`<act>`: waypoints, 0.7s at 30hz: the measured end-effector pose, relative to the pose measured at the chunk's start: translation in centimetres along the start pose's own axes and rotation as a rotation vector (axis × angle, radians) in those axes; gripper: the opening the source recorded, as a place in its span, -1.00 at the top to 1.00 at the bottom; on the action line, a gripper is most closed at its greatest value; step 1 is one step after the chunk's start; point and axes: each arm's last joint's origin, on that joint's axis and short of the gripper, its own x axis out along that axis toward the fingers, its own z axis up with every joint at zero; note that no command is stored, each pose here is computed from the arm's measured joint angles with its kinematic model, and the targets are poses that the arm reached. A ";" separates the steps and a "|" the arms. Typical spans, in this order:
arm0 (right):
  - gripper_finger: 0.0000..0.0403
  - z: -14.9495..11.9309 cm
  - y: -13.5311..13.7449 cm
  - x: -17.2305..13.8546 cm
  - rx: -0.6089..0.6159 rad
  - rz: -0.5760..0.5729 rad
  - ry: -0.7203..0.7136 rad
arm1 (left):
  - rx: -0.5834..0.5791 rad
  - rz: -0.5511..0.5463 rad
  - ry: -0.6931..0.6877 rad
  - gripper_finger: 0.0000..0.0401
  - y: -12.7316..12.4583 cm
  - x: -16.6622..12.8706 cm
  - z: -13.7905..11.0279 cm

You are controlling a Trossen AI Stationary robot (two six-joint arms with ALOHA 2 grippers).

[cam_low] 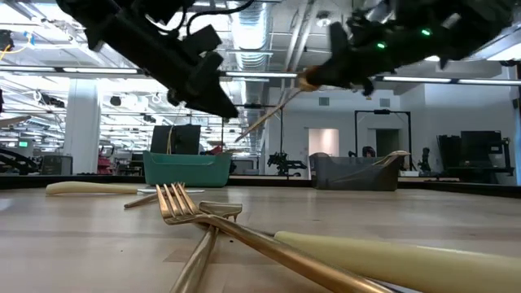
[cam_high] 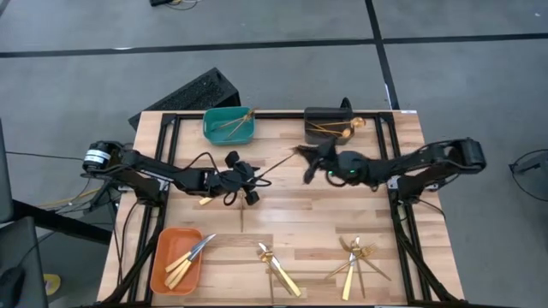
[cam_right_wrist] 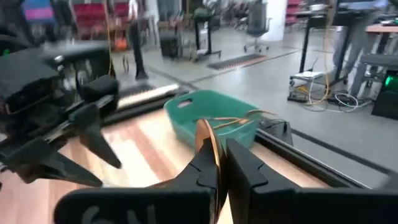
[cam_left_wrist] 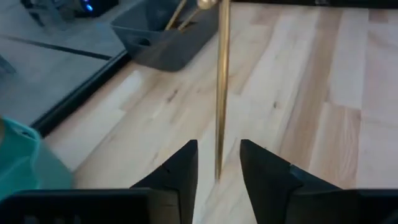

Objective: Sort silverware by color (type)
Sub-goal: Put the gold spoon into the black bin

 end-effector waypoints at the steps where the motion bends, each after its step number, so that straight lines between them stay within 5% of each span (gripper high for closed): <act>1: 0.84 -0.1 -0.8 -0.6 0.024 -0.015 -0.018 | 0.000 0.014 0.004 0.44 0.1 -0.3 0.0; 11: 0.84 -0.5 -5.7 -5.4 0.093 -0.275 -0.152 | -0.041 0.099 0.003 0.41 0.9 -3.0 0.6; 21: 0.84 0.6 -8.8 -7.1 0.071 -0.463 -0.206 | -0.042 0.141 0.056 0.41 0.7 -3.7 -0.3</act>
